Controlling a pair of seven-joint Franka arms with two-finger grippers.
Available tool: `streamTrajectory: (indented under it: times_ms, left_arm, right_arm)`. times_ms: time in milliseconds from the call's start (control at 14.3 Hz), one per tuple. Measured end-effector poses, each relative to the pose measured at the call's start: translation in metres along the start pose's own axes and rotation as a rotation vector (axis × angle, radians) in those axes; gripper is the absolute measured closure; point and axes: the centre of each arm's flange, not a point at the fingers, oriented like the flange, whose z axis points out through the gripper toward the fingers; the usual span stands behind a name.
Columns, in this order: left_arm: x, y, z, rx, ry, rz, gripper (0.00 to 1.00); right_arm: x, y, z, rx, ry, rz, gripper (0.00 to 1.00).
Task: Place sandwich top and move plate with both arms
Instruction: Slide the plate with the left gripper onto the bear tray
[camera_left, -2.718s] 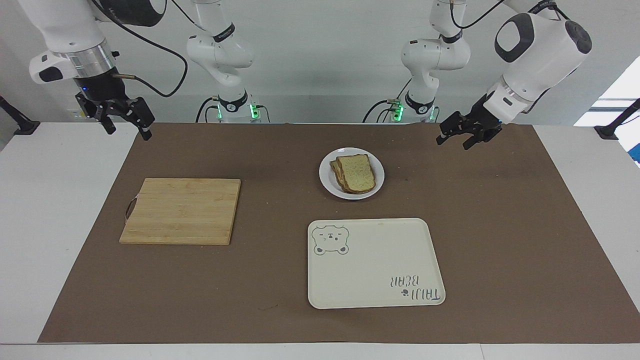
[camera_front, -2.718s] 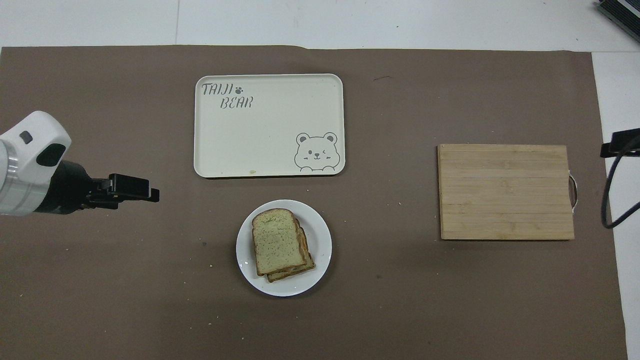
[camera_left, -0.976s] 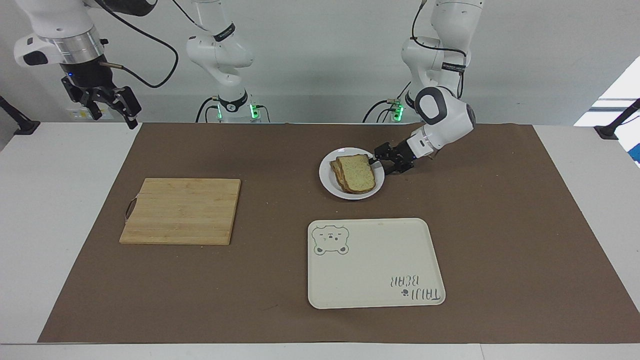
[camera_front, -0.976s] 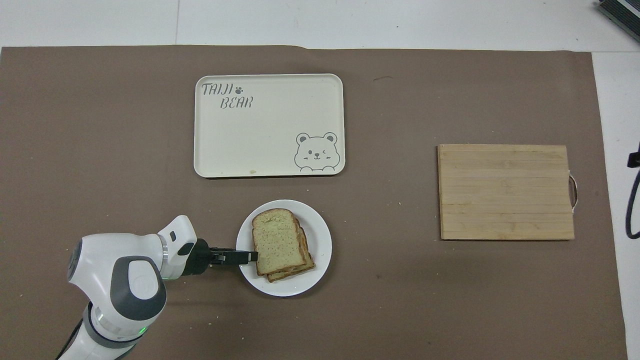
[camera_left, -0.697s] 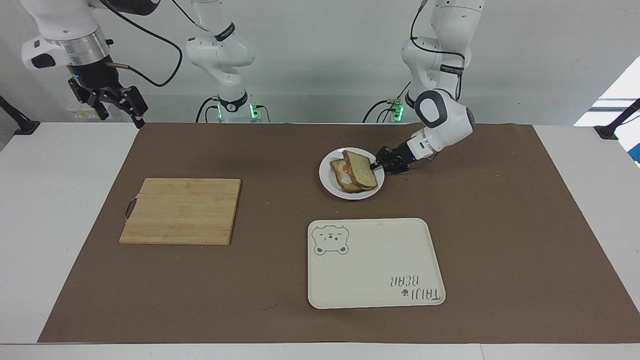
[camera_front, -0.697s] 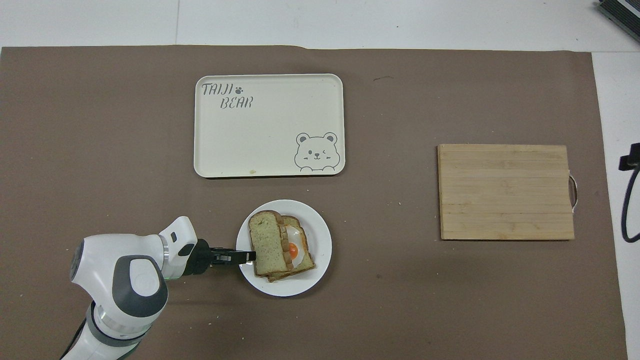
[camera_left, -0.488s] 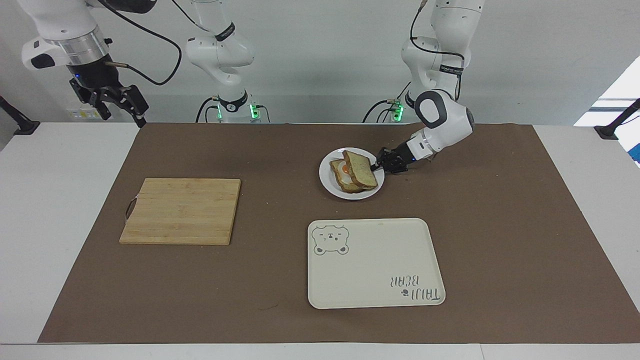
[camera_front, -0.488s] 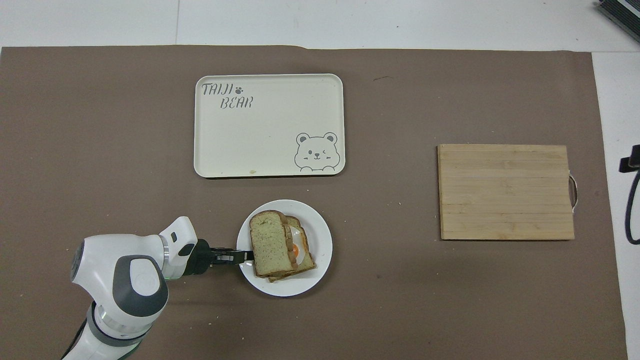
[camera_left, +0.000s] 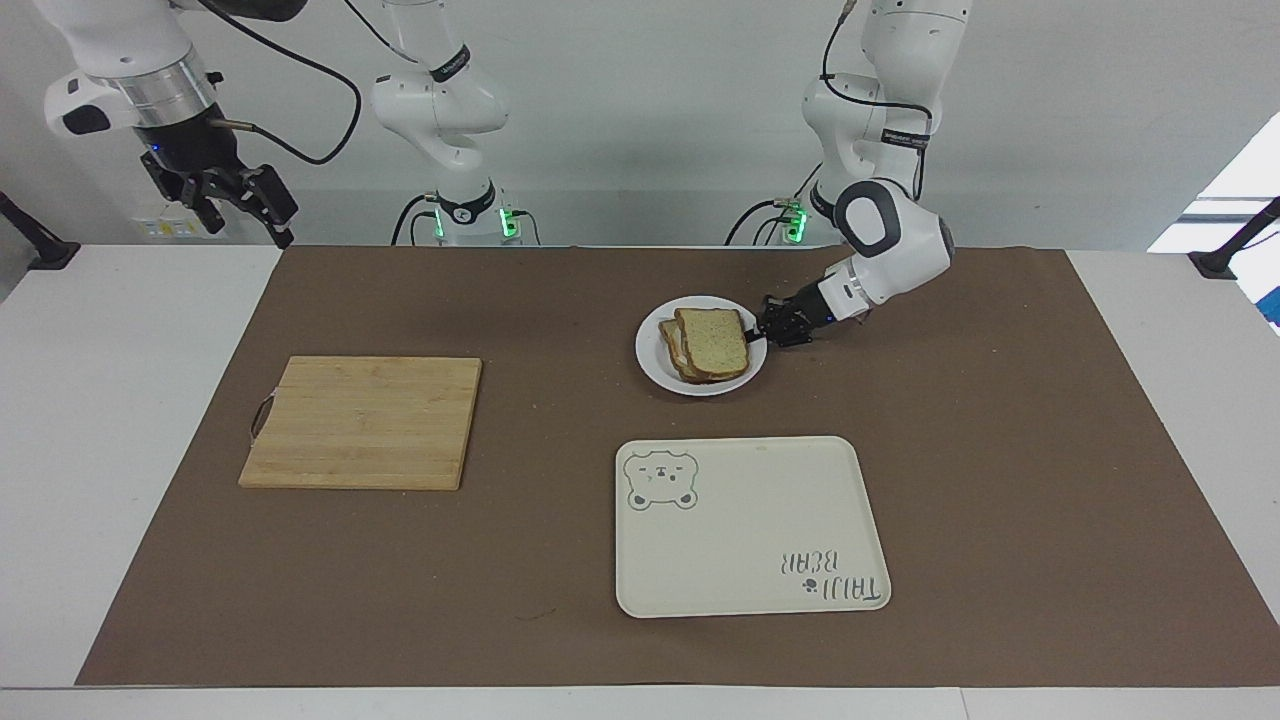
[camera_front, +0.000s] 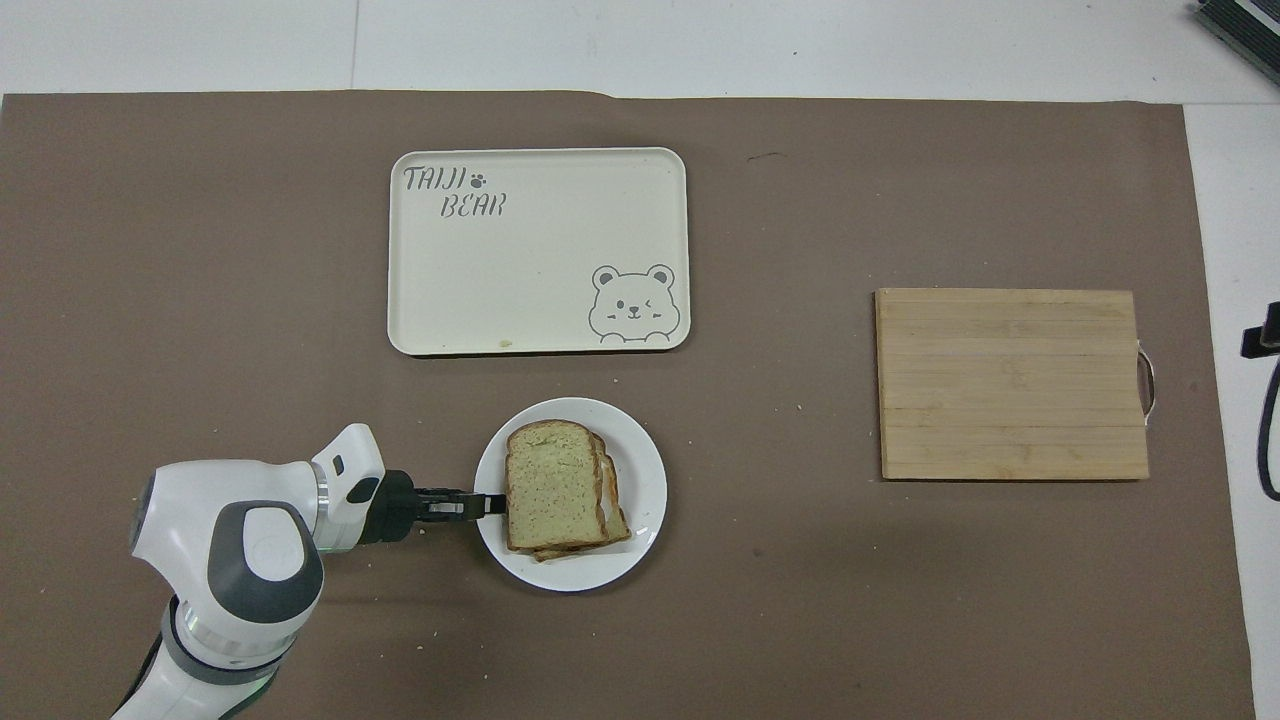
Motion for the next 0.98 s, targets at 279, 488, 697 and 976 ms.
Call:
streamTrajectory:
  times_ms: [279,488,697,976]
  left_arm:
    - [0.034,-0.004,-0.027,-0.092,0.014,-0.022,0.92]
    - [0.068,-0.002,-0.042,-0.116,0.007,-0.035,0.92]
    - [0.113,0.005,-0.062,-0.106,-0.01,-0.039,0.92]
    - [0.172,0.001,-0.084,-0.104,0.021,-0.068,0.92]
  right_arm:
    - [-0.001,-0.009,0.0,0.001,0.0,-0.037,0.0]
    - [-0.007,-0.03,0.001,0.001,-0.022,-0.09,0.0]
    - [-0.011,-0.046,0.001,-0.001,-0.024,-0.155,0.0]
    - [-0.01,-0.038,0.0,-0.002,-0.024,-0.207,0.0]
